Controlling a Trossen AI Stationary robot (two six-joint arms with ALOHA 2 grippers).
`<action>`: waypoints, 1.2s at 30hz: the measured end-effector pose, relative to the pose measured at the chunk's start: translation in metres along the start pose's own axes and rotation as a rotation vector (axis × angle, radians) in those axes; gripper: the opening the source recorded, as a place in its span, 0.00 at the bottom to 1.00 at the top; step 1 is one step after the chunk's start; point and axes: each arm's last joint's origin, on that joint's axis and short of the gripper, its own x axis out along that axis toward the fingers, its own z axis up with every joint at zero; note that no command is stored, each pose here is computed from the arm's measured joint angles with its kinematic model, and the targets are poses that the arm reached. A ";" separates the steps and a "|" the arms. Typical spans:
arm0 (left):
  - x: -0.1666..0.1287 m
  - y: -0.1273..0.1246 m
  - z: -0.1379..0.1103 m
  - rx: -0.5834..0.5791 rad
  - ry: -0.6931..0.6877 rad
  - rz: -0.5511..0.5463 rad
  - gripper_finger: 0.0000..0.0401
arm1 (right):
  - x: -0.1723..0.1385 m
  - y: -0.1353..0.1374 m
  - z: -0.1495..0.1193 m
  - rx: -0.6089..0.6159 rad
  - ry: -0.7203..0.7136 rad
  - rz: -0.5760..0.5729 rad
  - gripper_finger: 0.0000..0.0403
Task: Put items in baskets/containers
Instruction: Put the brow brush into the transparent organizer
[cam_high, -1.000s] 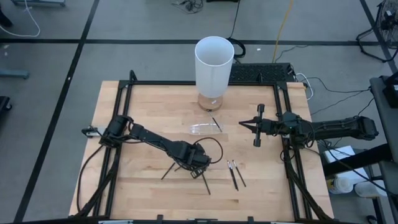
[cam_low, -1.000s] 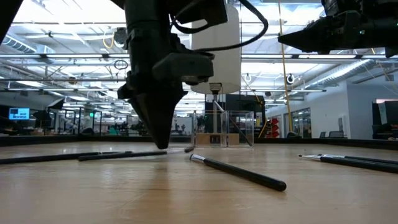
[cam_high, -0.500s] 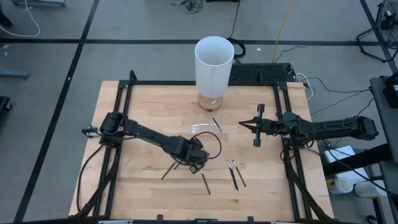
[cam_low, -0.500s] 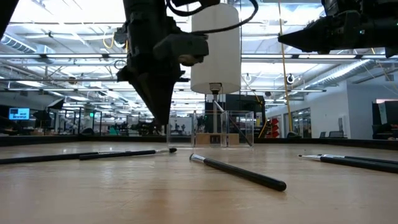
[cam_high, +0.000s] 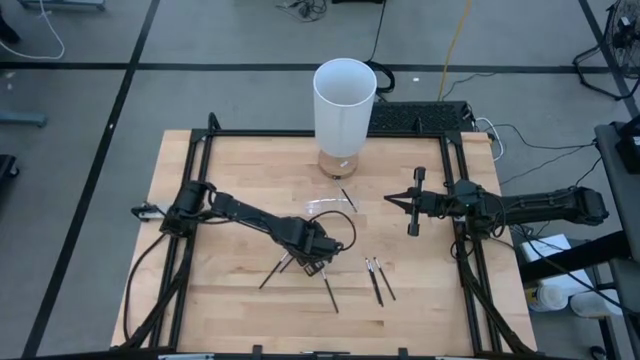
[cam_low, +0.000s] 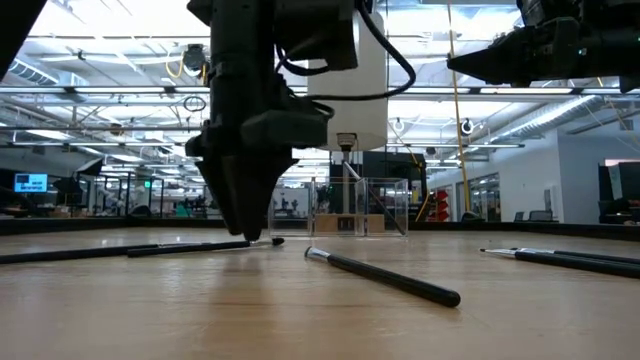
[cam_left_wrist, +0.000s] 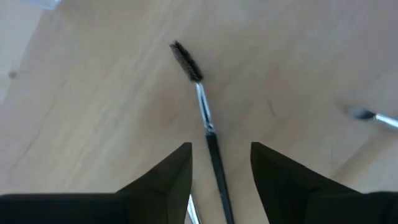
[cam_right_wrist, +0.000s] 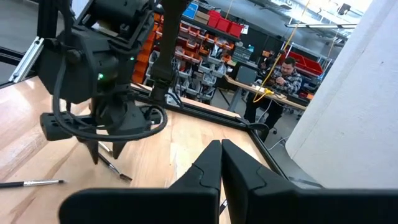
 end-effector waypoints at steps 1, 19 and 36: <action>0.000 0.001 0.001 -0.003 -0.004 0.002 0.43 | 0.000 0.000 0.000 0.000 0.000 0.000 0.00; 0.041 -0.002 0.014 -0.041 0.110 -0.045 0.25 | 0.000 0.000 0.000 0.005 0.001 0.000 0.00; 0.042 -0.007 0.013 -0.004 0.074 -0.050 0.04 | 0.000 0.000 -0.001 0.018 0.015 0.005 0.00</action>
